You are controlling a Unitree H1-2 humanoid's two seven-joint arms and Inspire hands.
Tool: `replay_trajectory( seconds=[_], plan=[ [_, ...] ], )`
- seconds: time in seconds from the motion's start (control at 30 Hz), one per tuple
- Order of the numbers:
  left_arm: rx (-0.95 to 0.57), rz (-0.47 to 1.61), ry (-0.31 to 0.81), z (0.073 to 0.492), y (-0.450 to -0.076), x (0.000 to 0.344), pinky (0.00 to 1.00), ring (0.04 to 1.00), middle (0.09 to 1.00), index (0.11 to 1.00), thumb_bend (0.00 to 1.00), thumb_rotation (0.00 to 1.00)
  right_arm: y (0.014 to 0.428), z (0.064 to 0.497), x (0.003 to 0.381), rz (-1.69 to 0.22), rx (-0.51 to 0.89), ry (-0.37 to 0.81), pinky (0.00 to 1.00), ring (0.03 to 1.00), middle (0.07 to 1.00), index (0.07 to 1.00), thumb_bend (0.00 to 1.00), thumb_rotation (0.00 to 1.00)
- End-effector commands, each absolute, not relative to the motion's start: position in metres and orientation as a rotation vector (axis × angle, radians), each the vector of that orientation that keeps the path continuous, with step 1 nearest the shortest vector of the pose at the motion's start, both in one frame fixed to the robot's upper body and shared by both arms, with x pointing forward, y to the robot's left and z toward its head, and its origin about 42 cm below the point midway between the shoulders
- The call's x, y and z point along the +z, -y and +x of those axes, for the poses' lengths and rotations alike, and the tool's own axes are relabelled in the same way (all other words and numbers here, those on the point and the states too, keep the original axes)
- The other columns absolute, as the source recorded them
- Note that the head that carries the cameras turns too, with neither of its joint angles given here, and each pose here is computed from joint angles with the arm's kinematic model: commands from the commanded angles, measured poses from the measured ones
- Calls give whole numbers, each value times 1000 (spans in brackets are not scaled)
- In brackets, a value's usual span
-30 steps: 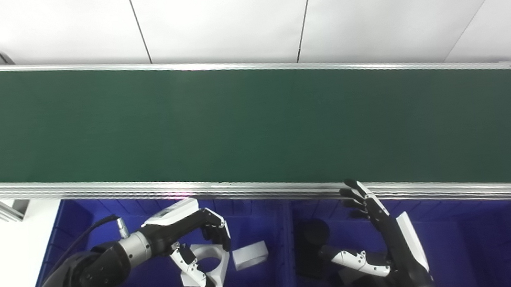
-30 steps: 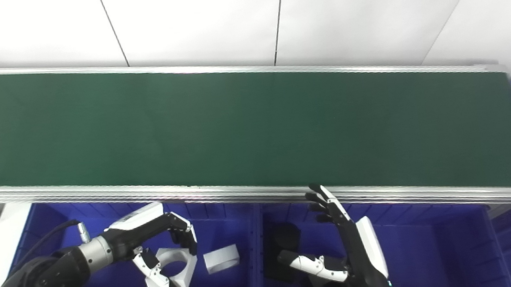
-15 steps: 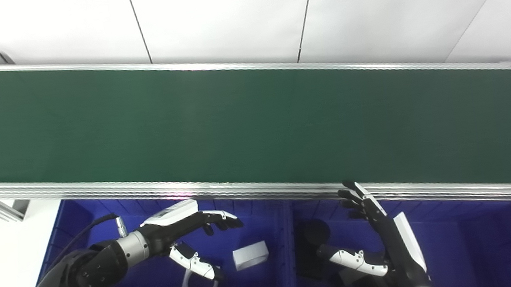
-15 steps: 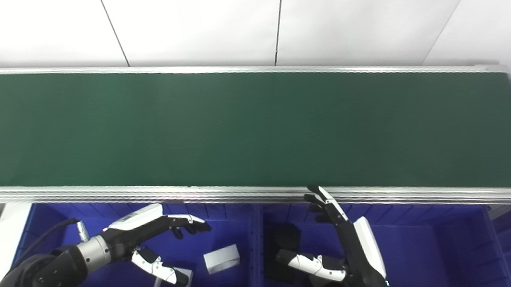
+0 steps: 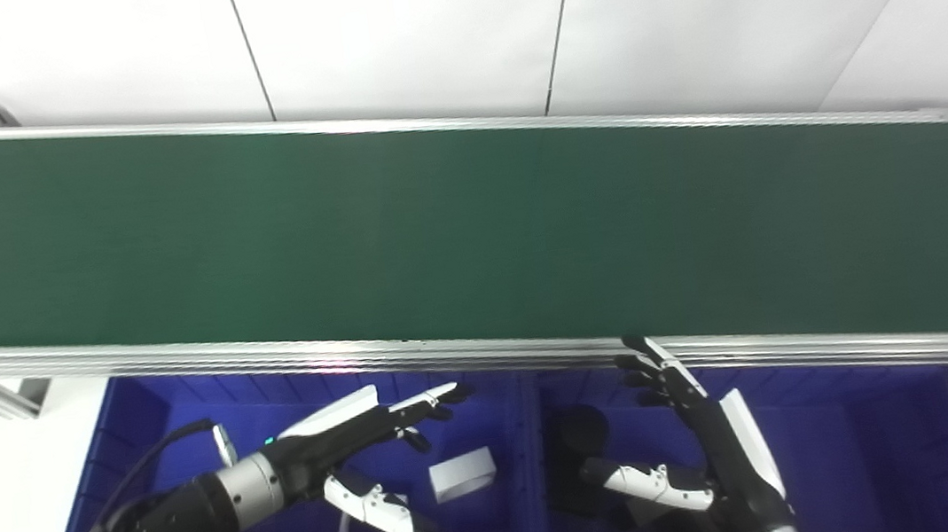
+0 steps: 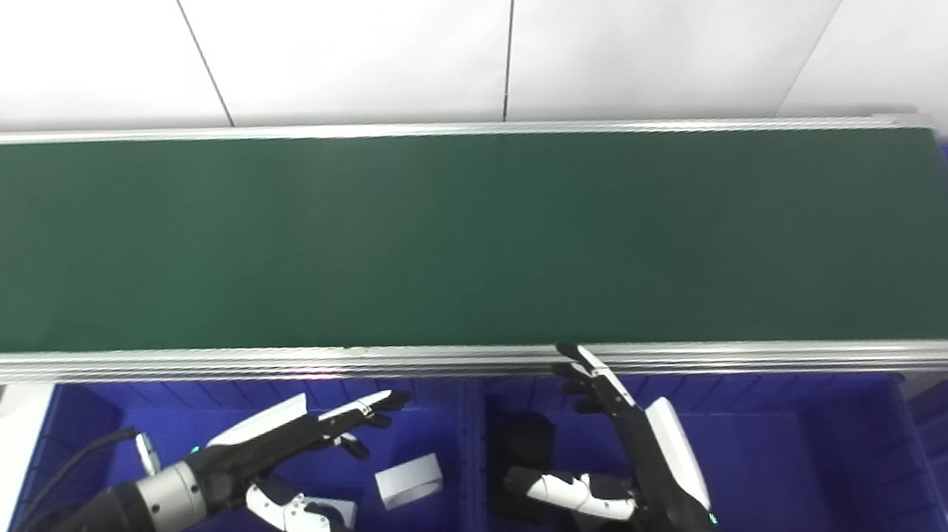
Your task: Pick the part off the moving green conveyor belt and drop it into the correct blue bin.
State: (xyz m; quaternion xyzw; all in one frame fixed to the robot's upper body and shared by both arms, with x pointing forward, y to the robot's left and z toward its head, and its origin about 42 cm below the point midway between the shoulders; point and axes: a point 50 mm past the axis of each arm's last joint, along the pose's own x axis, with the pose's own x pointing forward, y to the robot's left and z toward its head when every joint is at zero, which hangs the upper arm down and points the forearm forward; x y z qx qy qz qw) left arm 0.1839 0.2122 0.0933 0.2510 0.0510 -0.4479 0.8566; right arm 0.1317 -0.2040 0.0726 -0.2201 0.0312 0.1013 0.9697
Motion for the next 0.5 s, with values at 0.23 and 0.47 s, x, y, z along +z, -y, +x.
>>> replay_trajectory(
  seconds=[0.23,0.47],
  plan=[
    [-820,451,-39,171,-202,81,826,954,1000,1000,836,466,199,130,84,-465,210,-8,687,755,813,886,833,423],
    [-759,415,-68,173,-207,74,789,926,1000,1000,845,406,198,127,85,-477,217,-3,670,747,803,873,852,407]
  ],
)
